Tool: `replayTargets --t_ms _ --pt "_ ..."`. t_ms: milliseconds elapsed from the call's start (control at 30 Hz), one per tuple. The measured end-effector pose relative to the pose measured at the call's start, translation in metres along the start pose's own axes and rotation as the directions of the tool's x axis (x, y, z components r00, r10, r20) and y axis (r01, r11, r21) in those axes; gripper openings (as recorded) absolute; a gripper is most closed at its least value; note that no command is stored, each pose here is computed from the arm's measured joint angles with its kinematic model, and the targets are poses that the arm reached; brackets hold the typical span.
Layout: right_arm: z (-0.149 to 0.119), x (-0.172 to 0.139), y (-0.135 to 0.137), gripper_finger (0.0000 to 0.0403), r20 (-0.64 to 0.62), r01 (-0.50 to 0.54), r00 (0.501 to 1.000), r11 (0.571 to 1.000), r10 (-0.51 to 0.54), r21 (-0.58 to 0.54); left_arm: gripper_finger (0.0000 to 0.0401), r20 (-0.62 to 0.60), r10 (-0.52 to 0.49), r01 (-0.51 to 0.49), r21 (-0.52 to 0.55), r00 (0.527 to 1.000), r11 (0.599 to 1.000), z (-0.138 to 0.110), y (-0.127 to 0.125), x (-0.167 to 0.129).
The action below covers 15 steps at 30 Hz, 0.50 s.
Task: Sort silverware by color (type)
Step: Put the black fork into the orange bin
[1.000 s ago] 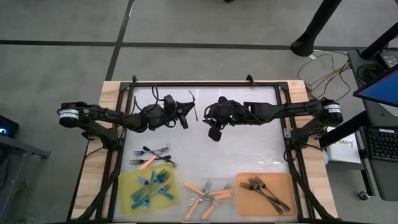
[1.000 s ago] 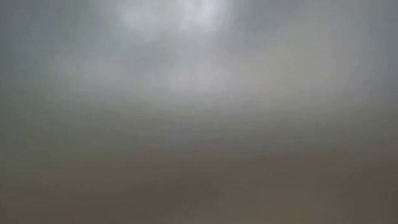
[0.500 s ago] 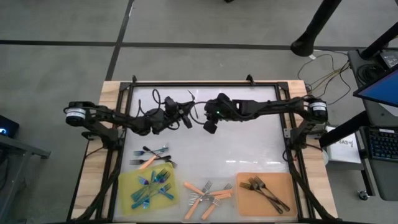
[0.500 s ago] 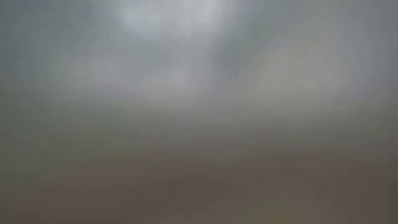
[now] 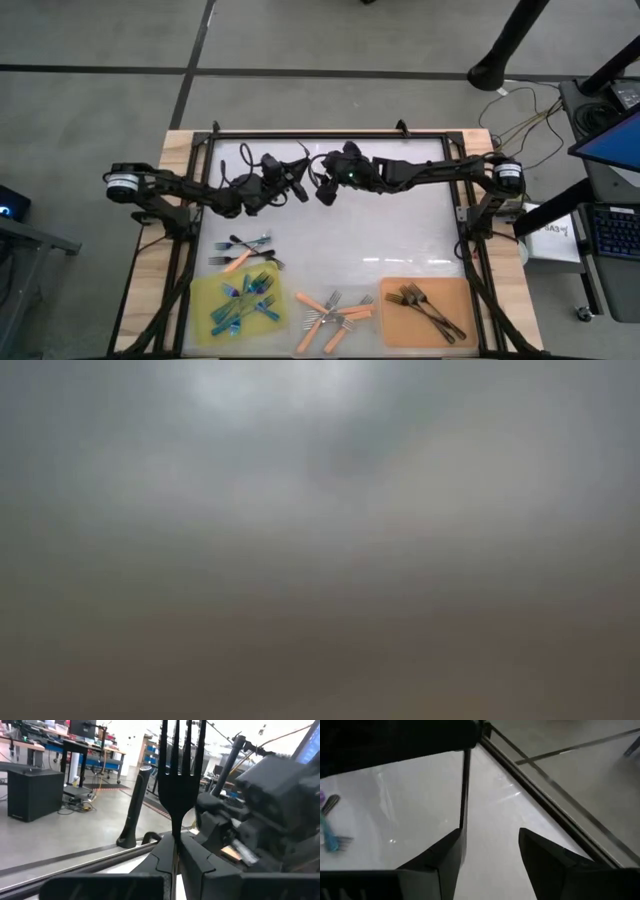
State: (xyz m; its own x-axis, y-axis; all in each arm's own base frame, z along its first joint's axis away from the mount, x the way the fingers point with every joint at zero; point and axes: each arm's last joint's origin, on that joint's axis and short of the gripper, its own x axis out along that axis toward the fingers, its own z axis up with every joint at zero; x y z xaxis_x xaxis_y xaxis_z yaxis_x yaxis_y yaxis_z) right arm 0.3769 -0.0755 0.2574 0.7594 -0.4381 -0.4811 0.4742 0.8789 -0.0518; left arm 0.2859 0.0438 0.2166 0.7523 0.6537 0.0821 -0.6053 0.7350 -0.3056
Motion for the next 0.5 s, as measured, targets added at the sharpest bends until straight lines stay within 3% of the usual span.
replayTargets --t_ms 500 --pt "-0.0006 0.0091 -0.0008 0.0167 0.034 0.014 0.999 1.0 -0.013 -0.008 0.0 0.019 -0.027 0.027 -0.008 0.999 1.0 0.0025 -0.0014 0.0002"
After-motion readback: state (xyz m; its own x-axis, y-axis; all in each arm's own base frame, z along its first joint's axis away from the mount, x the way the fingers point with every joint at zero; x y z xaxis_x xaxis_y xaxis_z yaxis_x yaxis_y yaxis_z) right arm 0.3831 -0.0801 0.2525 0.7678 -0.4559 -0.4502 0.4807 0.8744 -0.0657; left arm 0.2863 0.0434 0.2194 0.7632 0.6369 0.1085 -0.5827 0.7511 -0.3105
